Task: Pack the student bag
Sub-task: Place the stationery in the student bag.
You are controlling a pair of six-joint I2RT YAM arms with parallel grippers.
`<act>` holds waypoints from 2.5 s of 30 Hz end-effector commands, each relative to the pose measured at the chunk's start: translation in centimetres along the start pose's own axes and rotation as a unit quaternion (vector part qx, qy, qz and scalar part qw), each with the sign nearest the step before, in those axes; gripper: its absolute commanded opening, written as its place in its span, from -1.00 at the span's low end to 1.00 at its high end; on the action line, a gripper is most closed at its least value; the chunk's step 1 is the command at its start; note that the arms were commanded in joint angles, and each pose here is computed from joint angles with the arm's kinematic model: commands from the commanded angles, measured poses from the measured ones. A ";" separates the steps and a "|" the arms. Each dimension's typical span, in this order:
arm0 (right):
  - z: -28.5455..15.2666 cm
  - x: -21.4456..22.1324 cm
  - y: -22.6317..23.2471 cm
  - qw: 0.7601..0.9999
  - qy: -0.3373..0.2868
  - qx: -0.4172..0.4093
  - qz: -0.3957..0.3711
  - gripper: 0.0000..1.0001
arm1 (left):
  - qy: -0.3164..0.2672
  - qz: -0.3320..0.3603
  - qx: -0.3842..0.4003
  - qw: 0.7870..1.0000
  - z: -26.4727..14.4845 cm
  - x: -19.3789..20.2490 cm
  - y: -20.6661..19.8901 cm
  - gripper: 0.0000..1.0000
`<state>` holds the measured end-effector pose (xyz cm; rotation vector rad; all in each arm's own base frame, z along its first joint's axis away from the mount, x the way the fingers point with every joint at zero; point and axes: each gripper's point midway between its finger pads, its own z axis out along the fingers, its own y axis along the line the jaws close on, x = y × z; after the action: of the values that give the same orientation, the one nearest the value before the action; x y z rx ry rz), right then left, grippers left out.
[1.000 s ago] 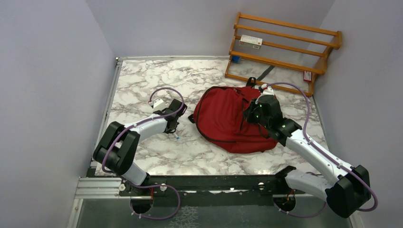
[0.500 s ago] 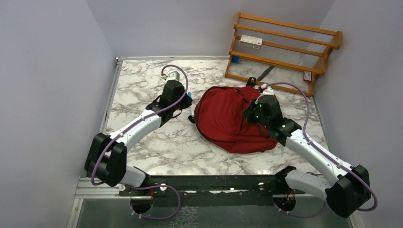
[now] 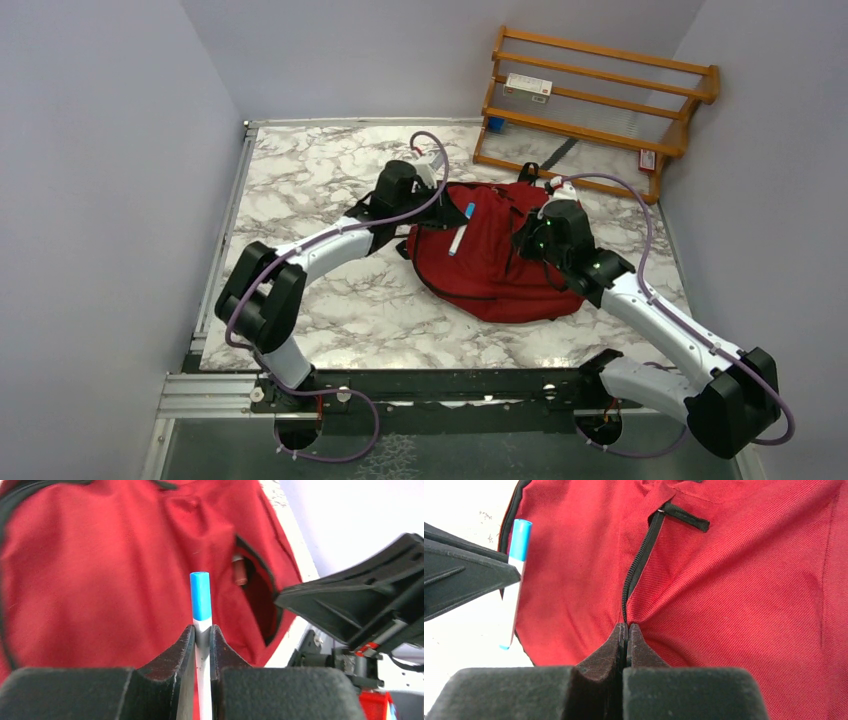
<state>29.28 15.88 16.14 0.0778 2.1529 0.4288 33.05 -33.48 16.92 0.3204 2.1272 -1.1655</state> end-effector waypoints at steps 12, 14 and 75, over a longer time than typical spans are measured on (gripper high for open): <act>-2.1 -2.9 -3.2 0.993 -0.076 0.090 0.025 -0.99 | 0.093 0.050 0.129 0.986 5.3 3.3 -6.7 -1.00; -2.0 -2.8 -3.0 0.993 -0.076 0.084 0.025 -0.99 | 0.106 0.049 0.130 0.985 5.7 3.9 -6.7 -1.00; -1.4 -1.4 -0.7 0.998 -0.052 0.018 0.039 -0.99 | 0.111 -0.015 0.103 0.988 10.8 2.5 -8.5 -0.28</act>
<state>29.05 14.63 17.23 0.1807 2.0890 0.4169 32.25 -48.74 13.78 0.4726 2.2804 -1.4683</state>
